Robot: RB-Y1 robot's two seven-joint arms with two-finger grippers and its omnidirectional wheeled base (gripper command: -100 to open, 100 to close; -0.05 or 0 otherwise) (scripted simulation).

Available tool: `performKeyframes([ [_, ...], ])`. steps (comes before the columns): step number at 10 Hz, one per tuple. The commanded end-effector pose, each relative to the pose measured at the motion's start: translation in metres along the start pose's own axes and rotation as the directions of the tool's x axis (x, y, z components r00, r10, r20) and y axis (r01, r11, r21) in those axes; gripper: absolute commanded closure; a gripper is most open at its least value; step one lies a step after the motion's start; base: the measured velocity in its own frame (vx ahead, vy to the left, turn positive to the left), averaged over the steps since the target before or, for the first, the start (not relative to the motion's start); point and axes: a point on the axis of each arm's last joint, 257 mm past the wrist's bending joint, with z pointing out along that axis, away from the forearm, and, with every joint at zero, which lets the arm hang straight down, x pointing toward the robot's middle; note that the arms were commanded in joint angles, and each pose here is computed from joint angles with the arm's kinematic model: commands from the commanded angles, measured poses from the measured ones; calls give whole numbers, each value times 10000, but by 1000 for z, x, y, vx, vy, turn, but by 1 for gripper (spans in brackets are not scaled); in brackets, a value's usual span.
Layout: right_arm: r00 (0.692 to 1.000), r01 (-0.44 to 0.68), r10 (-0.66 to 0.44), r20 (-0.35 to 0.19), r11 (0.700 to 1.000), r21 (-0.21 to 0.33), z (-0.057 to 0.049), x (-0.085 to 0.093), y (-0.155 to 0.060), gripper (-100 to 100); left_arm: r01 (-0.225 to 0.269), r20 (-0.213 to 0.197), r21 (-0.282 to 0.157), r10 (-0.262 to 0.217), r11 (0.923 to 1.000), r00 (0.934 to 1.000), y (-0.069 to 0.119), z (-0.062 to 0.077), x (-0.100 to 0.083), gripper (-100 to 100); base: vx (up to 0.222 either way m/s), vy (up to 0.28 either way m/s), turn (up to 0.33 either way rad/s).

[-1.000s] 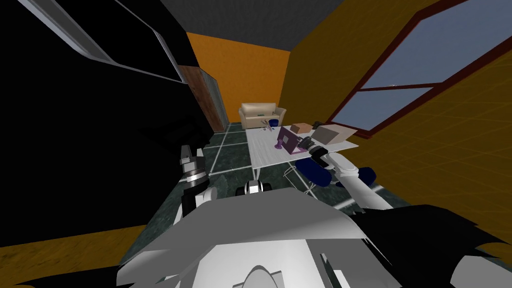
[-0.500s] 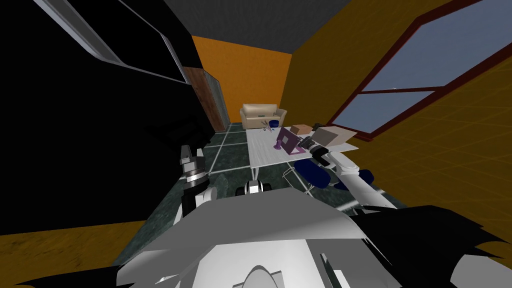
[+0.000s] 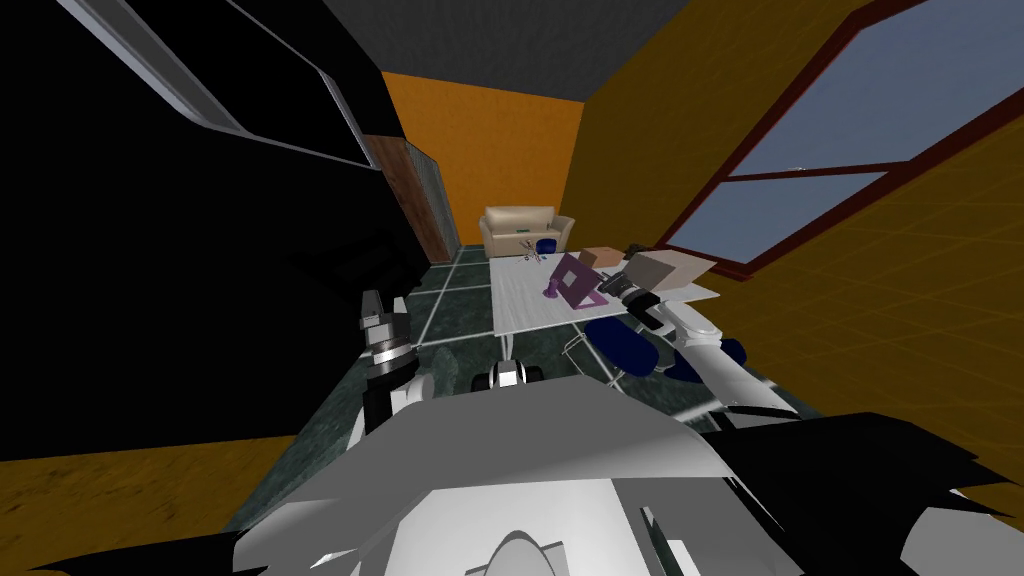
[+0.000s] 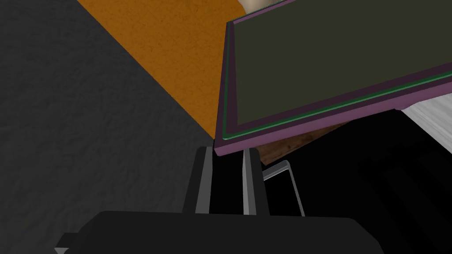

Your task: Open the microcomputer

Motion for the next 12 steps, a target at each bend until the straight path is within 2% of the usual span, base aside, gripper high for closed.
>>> performKeyframes([
  [1, 9918, -1273, 1273, -137, 9919, 5, 0, 13, 10, 100, 0, 0, 2, 0, 10000, 10000, 0, 0, 0, 0, -20, -125, 67],
  [4, 9674, -2518, 2518, -266, 9678, 43, 1, 26, 20, 100, 1, 0, 1, -1, 10000, 10000, 0, 0, 0, 0, -26, -111, 47],
  [8, 9110, -4100, 4102, -420, 9120, 144, 1, 42, 34, 100, 1, 0, 1, -1, 10000, 10000, 0, 0, 0, 0, -19, -94, 45],
  [9, 9253, -3773, 3780, -295, 9257, 267, 4, 39, 19, 100, 1, 0, 1, -1, 10000, 10000, 0, 0, 0, 0, -14, -41, -3],
  [10, 8874, -4591, 4600, -303, 8878, 322, 4, 47, 33, 100, 0, 0, 0, 0, 10000, 10000, 0, 0, 0, 0, -21, -80, 19],
  [12, 8451, -5327, 5338, -312, 8455, 360, 5, 53, 50, 100, 0, 0, 1, 0, 10000, 10000, 0, 0, 0, 0, -6, -134, 42],
])
